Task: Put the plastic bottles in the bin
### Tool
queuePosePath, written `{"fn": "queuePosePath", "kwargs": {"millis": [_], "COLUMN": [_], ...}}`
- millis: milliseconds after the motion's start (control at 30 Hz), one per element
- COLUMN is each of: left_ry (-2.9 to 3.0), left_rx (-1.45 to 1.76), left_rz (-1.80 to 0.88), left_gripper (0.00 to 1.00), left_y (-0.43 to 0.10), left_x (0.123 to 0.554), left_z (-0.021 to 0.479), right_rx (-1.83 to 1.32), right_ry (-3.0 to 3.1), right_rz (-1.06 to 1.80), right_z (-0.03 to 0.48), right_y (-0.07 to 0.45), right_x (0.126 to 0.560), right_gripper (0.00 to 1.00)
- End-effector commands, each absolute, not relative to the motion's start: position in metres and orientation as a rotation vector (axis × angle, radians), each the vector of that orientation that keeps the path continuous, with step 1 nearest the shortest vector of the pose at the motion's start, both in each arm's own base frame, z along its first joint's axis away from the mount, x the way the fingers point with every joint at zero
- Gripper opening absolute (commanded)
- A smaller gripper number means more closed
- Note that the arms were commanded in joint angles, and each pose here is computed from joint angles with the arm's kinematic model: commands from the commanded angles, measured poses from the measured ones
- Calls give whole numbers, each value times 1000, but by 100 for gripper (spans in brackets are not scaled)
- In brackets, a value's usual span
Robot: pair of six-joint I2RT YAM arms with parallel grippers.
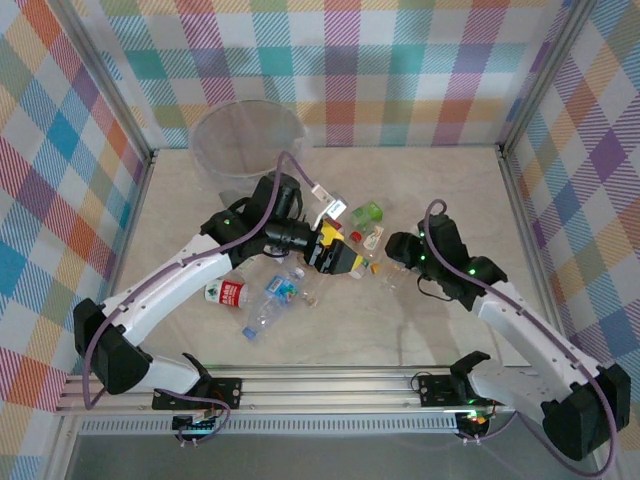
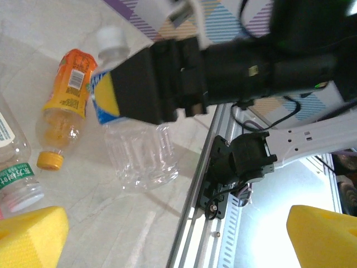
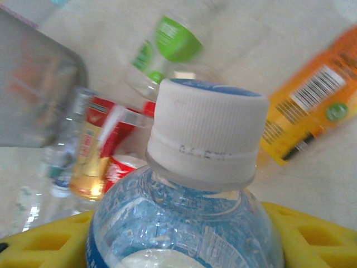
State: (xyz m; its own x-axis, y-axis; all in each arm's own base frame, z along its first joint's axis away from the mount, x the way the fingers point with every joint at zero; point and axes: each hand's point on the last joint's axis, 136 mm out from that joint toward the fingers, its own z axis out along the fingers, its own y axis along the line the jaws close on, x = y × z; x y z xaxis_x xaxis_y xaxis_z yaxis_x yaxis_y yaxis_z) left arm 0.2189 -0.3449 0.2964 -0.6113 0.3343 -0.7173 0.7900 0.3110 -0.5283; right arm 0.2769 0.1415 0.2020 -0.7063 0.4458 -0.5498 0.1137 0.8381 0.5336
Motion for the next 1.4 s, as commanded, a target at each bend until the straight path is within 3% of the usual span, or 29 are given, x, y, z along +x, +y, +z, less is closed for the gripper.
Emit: {"fn": "queuePosePath", "kwargs": {"millis": [0,233,767,1233,1367], "left_ry": [2102,2093,2148,2140,2133], "left_rx": [976,976,904,916,921], "left_rz": [-1321,-1366,-1338,-1377,-1368], "left_gripper": [100,100,97,60,58], "left_y": [-356,-362,-368,-371,-370], "left_x": [217,213,223,219,219], "left_z": [292,291,275,277,278], "right_rx": [314,260,244,231,234], "right_ry": [2198,2073,1949,1963,1970], "right_rz": [767,1007,1219,1219,1214], "right_z": [244,287,320,314,312], "right_y": [159,191,225,235,234], "right_x": [283,290,290,289,288], "right_gripper": [56,56,56,56,58]}}
